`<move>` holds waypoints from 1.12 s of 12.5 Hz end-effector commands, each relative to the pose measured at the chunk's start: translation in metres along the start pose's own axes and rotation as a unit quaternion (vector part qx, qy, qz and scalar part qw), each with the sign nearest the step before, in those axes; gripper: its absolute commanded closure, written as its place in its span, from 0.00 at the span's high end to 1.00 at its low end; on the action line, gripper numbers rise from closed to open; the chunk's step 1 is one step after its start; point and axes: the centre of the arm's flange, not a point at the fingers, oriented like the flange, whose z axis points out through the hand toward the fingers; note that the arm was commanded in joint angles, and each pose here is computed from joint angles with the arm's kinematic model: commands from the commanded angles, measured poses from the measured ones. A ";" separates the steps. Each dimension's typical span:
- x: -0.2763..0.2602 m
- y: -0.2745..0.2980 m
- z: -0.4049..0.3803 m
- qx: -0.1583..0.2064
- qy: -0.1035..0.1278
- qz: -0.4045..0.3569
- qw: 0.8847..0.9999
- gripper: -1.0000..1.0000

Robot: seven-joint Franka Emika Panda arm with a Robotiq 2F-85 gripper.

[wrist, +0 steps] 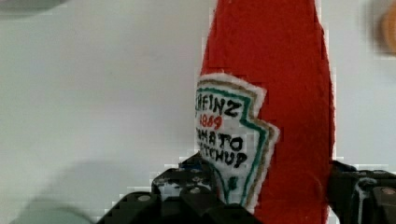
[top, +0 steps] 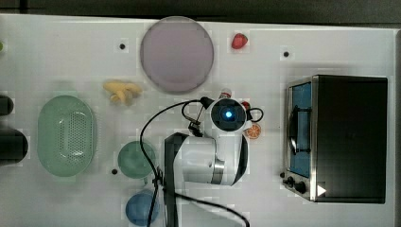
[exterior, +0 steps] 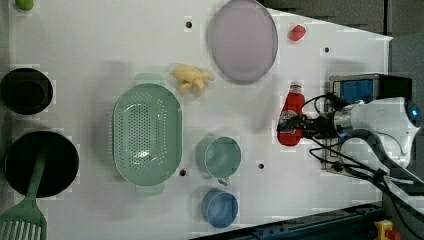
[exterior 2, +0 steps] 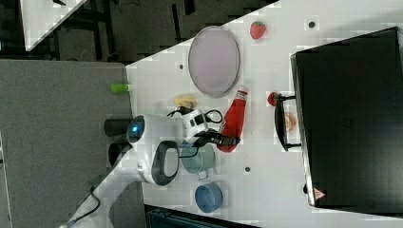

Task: Pick ketchup from plate and place it on table.

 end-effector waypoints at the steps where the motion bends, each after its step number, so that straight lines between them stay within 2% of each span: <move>1: 0.017 0.000 -0.013 0.014 0.044 0.032 0.998 0.63; 2: 0.018 0.001 -0.006 0.015 0.044 0.033 0.998 0.66; 5: 0.019 0.000 -0.005 0.015 0.046 0.032 0.998 0.98; 7: 0.022 -0.004 -0.026 0.021 0.065 0.029 0.997 1.00; 10: 0.032 -0.015 -0.096 0.036 0.119 0.025 0.992 1.00; 11: 0.035 -0.018 -0.122 0.040 0.129 0.035 0.990 1.00; 14: 0.035 -0.028 -0.190 0.045 0.119 0.096 0.987 1.00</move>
